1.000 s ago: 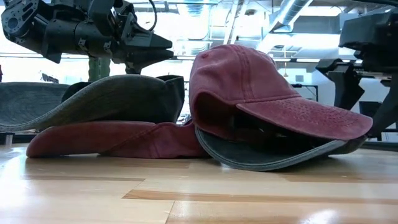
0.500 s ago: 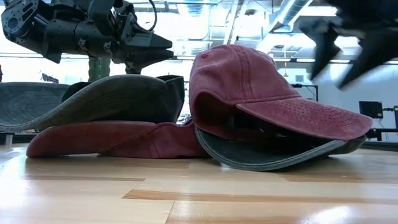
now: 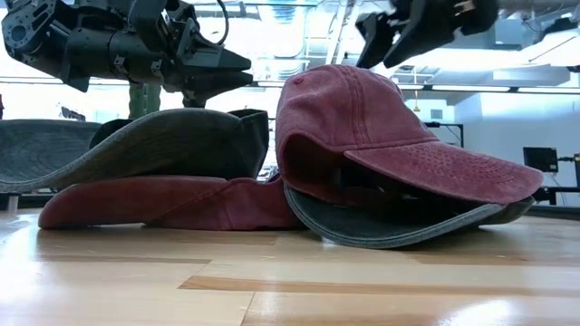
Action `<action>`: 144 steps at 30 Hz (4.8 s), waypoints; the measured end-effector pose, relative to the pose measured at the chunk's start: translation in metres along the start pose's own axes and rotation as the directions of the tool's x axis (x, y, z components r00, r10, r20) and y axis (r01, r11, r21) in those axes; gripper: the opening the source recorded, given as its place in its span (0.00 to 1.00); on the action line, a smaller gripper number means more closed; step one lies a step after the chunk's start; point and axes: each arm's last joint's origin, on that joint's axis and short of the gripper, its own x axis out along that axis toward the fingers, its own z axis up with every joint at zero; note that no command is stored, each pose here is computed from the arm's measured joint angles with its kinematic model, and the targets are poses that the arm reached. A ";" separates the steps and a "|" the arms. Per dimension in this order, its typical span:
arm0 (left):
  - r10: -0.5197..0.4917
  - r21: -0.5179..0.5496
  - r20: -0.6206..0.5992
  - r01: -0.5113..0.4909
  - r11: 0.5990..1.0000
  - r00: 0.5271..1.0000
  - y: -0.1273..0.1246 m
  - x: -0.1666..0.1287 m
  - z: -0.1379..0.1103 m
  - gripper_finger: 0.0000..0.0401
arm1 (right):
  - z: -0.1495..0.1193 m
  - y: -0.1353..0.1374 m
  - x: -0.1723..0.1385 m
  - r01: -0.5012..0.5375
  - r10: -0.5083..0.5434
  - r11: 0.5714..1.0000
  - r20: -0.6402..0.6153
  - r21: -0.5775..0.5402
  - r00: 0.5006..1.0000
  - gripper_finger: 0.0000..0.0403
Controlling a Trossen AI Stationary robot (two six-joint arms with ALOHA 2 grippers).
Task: Pick & Place hat
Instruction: Put the right red cap into the right transparent bin
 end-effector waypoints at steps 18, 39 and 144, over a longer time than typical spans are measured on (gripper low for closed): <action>-0.001 -0.001 0.007 0.001 1.000 1.000 0.000 0.000 0.001 0.30 | -0.036 -0.045 0.071 -0.365 0.357 0.930 0.114 0.049 0.927 0.56; -0.001 0.002 0.006 0.001 1.000 1.000 0.000 0.000 0.001 0.30 | -0.011 -0.020 0.067 -0.685 0.676 0.708 0.119 0.172 0.727 0.56; -0.071 -0.044 -0.035 0.069 0.997 0.997 -0.013 -0.006 -0.008 0.30 | 0.042 0.019 0.104 -0.571 0.554 0.820 0.188 0.045 0.811 0.56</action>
